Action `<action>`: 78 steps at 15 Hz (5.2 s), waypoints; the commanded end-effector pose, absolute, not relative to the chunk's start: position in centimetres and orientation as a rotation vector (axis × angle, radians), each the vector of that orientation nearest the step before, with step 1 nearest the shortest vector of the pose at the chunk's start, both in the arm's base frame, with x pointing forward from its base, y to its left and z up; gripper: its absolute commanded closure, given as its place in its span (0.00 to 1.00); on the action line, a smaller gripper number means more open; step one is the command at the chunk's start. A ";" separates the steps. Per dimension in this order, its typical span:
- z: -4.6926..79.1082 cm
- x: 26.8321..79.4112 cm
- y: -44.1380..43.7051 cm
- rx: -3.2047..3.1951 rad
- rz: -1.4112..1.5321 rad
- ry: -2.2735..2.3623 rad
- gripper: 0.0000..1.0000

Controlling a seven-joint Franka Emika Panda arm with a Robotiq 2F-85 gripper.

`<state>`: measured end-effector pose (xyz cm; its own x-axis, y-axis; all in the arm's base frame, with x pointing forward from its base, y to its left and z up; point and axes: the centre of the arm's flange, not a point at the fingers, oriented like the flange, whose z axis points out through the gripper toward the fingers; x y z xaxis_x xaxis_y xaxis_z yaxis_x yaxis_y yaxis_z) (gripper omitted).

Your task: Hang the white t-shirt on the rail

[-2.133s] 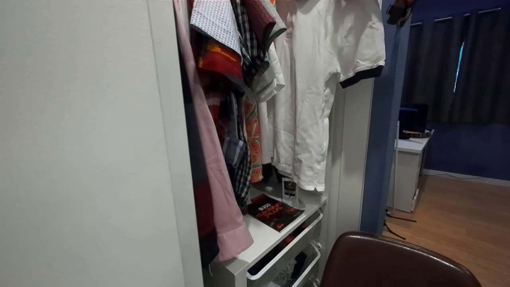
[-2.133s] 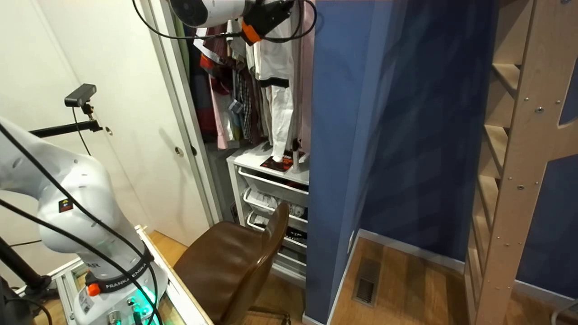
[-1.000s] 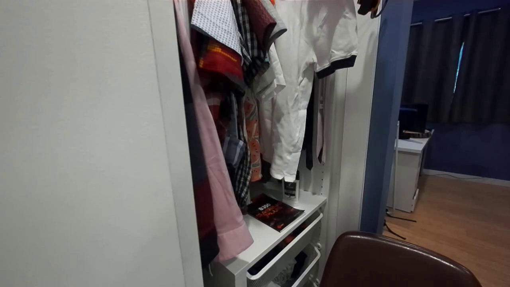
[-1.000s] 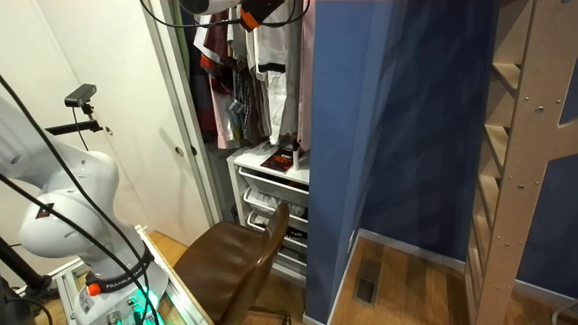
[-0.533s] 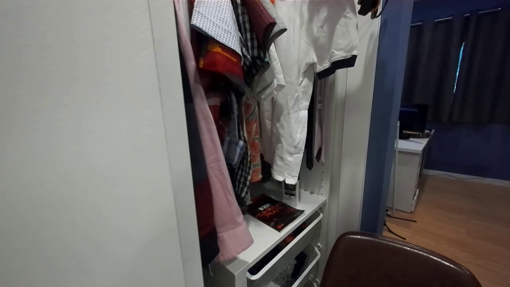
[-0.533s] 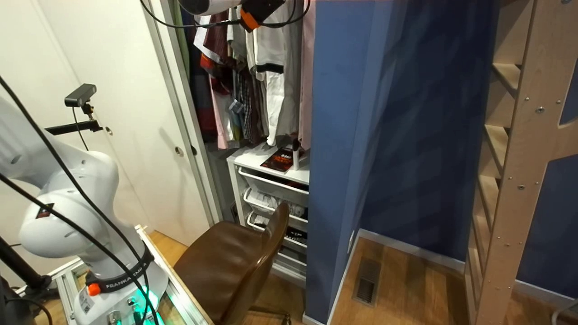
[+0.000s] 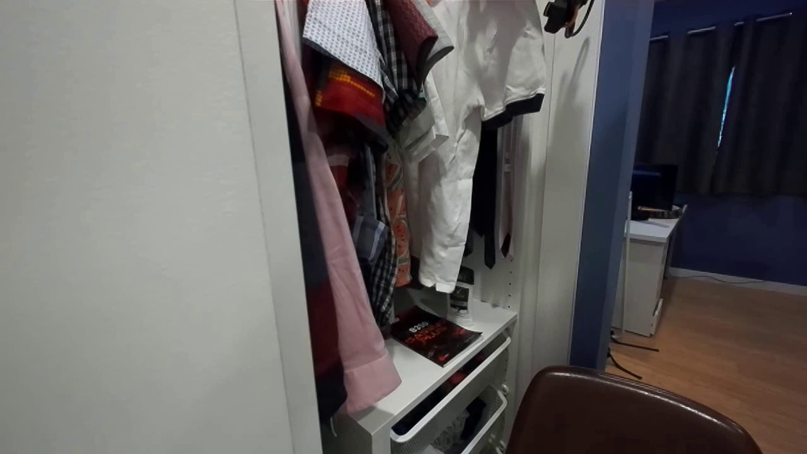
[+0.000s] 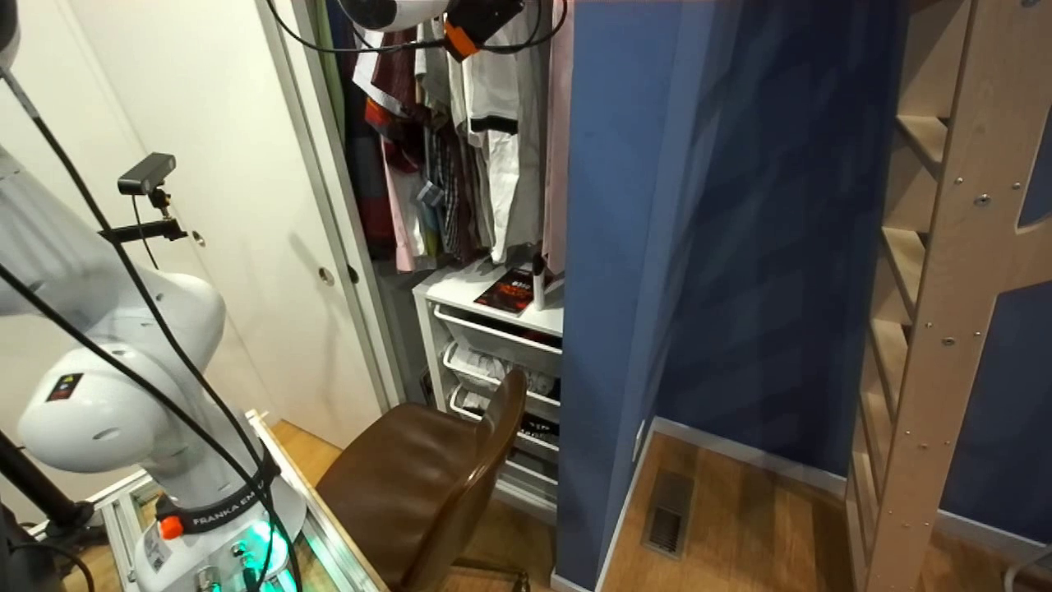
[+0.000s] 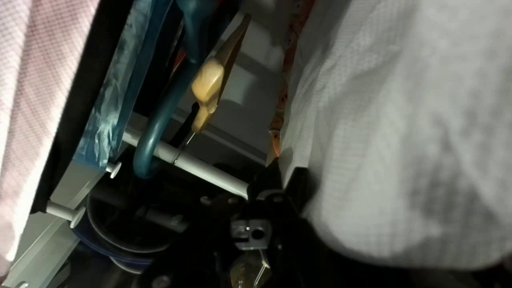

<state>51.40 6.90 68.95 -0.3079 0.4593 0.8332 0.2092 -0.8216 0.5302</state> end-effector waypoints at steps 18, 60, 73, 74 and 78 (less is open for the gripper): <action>72.0 64.2 9.2 1.541 2.258 0.753 0.96; 74.0 71.1 12.2 1.606 2.284 0.768 0.96; 74.0 72.2 11.8 1.684 2.266 0.828 0.53; 74.1 72.1 11.8 1.688 2.267 0.828 0.47; 75.1 70.6 11.4 1.696 2.303 0.807 0.19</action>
<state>70.63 11.81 72.96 -0.3288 0.4583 0.8257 0.1533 -0.8369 0.5255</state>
